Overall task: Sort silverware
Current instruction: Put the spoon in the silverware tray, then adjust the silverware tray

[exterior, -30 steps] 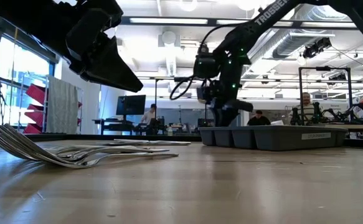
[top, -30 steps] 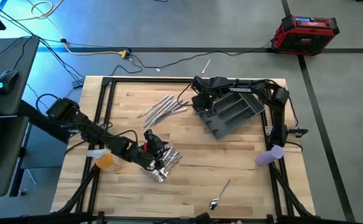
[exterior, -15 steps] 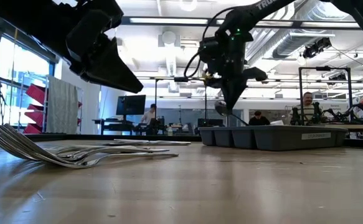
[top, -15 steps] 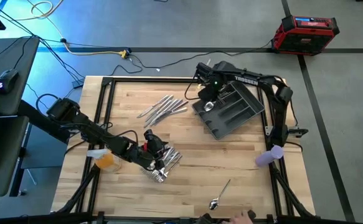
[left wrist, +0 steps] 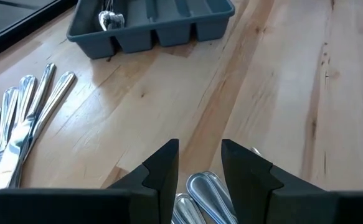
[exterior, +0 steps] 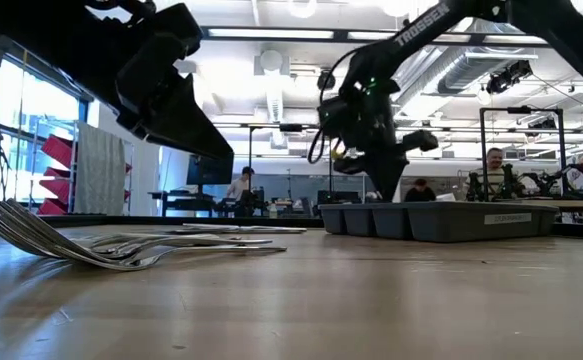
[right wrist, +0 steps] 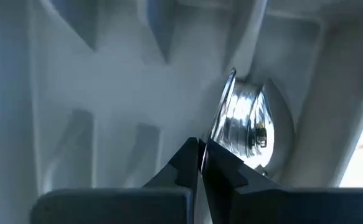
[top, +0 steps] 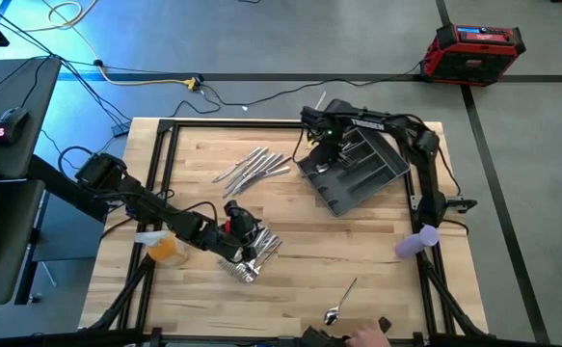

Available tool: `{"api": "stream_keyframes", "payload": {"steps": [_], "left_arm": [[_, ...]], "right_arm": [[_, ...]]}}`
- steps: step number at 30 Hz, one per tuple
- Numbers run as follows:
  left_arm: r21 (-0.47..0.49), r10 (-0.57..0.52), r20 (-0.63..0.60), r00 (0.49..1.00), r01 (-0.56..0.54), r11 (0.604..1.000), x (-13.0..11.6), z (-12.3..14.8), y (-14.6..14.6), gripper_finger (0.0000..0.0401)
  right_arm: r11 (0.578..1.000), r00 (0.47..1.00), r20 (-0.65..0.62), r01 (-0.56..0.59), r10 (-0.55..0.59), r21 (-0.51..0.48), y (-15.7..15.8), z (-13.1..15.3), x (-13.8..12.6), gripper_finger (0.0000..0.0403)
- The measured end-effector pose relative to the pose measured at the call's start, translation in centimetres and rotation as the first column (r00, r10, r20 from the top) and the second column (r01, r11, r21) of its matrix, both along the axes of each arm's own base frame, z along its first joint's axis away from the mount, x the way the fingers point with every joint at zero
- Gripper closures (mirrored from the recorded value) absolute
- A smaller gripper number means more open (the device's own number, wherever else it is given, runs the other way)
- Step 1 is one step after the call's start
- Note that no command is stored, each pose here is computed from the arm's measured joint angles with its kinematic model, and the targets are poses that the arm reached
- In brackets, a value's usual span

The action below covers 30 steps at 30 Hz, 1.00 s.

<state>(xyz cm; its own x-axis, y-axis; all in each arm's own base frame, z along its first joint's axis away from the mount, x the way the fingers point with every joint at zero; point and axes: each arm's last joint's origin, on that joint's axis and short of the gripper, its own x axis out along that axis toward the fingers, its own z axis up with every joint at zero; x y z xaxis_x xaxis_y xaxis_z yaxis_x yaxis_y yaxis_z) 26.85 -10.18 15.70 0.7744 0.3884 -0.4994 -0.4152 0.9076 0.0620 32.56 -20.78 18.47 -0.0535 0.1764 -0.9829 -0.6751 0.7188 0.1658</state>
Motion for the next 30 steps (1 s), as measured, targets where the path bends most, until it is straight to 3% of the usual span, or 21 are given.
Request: {"api": "stream_keyframes", "payload": {"steps": [8,14,18,23,30], "left_arm": [[0.006,-0.004,-0.004,1.0,0.004,1.0,0.0,0.0,0.0,0.0298],[0.005,-0.008,-0.007,1.0,0.008,1.0,0.0,0.0,-0.1,0.0298],[0.001,-0.013,-0.007,1.0,0.013,1.0,0.0,0.0,-0.1,0.0298],[-0.015,-0.024,-0.01,1.0,0.024,1.0,0.0,-0.1,-0.2,0.0298],[-0.026,-0.033,-0.008,0.999,0.033,0.999,-0.1,-0.1,-0.4,0.0298]], "right_arm": [[0.985,0.998,0.028,0.064,-0.06,-0.158,-0.9,-0.3,1.0,0.039],[0.966,0.987,0.086,0.149,-0.133,-0.21,-1.4,1.1,1.7,0.0315],[0.931,0.956,0.177,0.274,-0.236,-0.239,-2.0,2.6,2.6,0.0255],[0.872,0.886,0.255,0.442,-0.387,-0.211,-2.4,4.0,3.2,0.0214],[0.921,0.926,0.111,0.372,-0.361,-0.114,-0.2,3.3,2.7,0.024]]}}
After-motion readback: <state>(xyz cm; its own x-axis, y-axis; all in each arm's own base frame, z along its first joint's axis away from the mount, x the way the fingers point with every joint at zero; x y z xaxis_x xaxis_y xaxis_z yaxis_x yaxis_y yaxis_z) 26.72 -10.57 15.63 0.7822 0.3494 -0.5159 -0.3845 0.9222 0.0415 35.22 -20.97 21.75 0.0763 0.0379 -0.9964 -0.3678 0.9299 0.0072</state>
